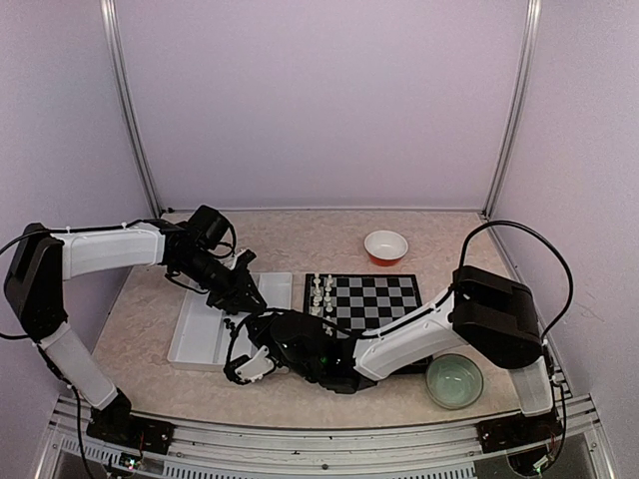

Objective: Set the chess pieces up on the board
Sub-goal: Pass from the left arm to the right, then place the bishop on c8.

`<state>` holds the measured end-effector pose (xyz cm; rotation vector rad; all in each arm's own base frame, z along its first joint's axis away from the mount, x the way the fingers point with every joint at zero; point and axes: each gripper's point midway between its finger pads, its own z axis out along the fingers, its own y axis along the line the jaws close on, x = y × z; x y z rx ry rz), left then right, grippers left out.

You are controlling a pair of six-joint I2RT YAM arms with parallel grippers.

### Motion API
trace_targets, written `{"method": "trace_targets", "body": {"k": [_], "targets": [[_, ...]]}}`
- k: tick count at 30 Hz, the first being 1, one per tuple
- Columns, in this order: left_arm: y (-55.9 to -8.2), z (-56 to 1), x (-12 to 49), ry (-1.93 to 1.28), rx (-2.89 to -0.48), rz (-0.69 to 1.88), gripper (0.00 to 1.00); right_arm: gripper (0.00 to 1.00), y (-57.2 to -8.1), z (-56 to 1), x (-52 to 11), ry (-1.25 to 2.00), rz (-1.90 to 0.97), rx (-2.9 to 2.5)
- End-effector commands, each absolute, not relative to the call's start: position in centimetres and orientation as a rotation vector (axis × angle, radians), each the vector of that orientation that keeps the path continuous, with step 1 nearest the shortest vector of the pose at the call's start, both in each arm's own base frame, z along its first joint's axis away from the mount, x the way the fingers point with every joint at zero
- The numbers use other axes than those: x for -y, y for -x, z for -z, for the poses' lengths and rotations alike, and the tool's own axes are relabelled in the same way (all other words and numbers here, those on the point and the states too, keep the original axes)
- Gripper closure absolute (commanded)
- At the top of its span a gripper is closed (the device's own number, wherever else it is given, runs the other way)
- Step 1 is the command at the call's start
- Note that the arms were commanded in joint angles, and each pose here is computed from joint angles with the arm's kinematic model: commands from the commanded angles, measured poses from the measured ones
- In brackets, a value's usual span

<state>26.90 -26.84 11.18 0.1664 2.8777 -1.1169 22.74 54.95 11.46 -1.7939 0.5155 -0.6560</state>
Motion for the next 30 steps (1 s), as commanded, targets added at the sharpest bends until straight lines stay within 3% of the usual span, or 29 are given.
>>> {"method": "trace_targets", "body": {"k": [1, 5, 8, 9, 17, 22, 30], "targets": [[-26.3, -11.5, 27.0, -0.189, -2.871, 1.141, 0.86, 1.0, -24.0, -12.5, -55.1, 1.737, 0.65, -0.584], [-26.9, -11.7, 26.8, -0.19, -2.851, 1.128, 0.7, 1.0, -23.6, -14.7, -54.9, 1.707, 0.565, -0.648], [-27.9, -12.4, 26.5, -0.19, -2.81, 1.122, 0.5, 1.0, -23.1, -16.8, -54.8, 1.709, 0.404, -0.771], [-28.3, -12.8, 26.3, -0.188, -2.791, 1.116, 0.47, 1.0, -22.9, -17.5, -54.8, 1.711, 0.339, -0.808], [-32.8, -17.2, 24.8, -0.098, -2.576, 0.986, 0.45, 1.0, -22.4, -22.0, -53.5, 1.717, -0.472, -1.262], [-33.8, -20.0, 24.2, -0.091, -2.477, 0.943, 0.44, 1.0, -23.6, -25.6, -49.2, 1.598, -0.925, -1.375], [-34.0, -21.7, 24.0, -0.109, -2.409, 0.907, 0.44, 1.0, -27.9, -25.0, -38.9, 1.414, -1.062, -1.482]]}}
